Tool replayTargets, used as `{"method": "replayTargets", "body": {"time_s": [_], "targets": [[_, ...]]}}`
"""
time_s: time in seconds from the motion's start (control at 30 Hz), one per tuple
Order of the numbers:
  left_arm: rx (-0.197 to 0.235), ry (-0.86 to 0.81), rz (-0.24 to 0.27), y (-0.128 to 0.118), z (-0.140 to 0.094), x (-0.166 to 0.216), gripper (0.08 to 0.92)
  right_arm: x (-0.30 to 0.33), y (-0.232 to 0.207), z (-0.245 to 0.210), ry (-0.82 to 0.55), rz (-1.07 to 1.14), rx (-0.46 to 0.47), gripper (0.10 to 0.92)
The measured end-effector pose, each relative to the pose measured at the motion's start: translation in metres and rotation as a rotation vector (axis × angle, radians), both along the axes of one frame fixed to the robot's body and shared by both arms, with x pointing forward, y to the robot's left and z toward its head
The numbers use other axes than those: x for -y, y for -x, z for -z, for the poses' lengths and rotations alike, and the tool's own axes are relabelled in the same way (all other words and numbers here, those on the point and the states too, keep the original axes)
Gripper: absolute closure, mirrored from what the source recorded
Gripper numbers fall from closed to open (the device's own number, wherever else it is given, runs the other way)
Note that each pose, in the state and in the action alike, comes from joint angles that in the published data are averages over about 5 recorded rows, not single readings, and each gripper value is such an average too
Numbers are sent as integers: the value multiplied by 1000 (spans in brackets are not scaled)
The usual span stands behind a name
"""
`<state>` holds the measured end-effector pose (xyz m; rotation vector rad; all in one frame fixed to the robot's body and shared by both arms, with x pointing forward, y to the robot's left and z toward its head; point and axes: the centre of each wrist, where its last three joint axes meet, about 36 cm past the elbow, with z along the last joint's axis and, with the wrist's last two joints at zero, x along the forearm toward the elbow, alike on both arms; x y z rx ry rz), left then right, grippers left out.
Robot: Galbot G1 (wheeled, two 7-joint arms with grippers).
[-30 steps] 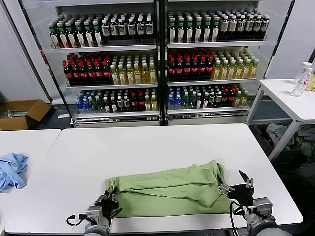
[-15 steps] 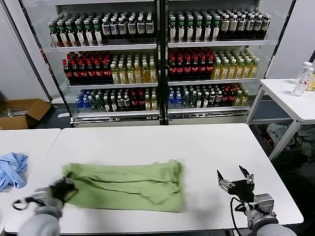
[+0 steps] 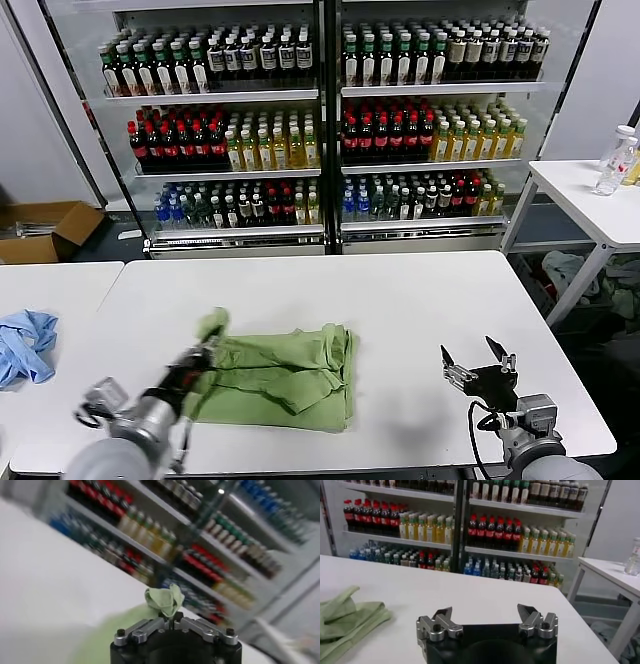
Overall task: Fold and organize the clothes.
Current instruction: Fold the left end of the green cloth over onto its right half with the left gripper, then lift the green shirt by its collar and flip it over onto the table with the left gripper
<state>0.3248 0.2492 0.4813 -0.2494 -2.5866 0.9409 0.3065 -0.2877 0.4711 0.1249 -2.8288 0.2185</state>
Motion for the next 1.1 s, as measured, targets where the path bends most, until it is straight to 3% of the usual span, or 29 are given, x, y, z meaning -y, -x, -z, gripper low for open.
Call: {"method": "replayTargets", "body": {"time_s": [0.17, 0.33, 0.47, 0.67, 0.77, 0.9, 1.1], "targets": [[-24, 132, 75, -9, 13, 45, 898, 0, -1, 0, -1, -1, 5, 200], [-31, 132, 126, -24, 28, 84, 784, 3, -2, 0, 0, 0, 8, 200], [0, 84, 158, -27, 34, 109, 680, 5, -3, -1, 1, 2, 8, 200], [80, 27, 199, -18, 27, 126, 507, 7, -6, 0, 0, 0, 9, 200], [114, -12, 187, -12, 24, 122, 420, 7, -8, 1, -5, 0, 10, 200], [133, -128, 121, -10, 31, 104, 308, 6, -9, 2, -10, 0, 12, 200], [82, -345, 18, -14, 60, 65, 185, 3, -12, 5, -17, -2, 13, 200]]}}
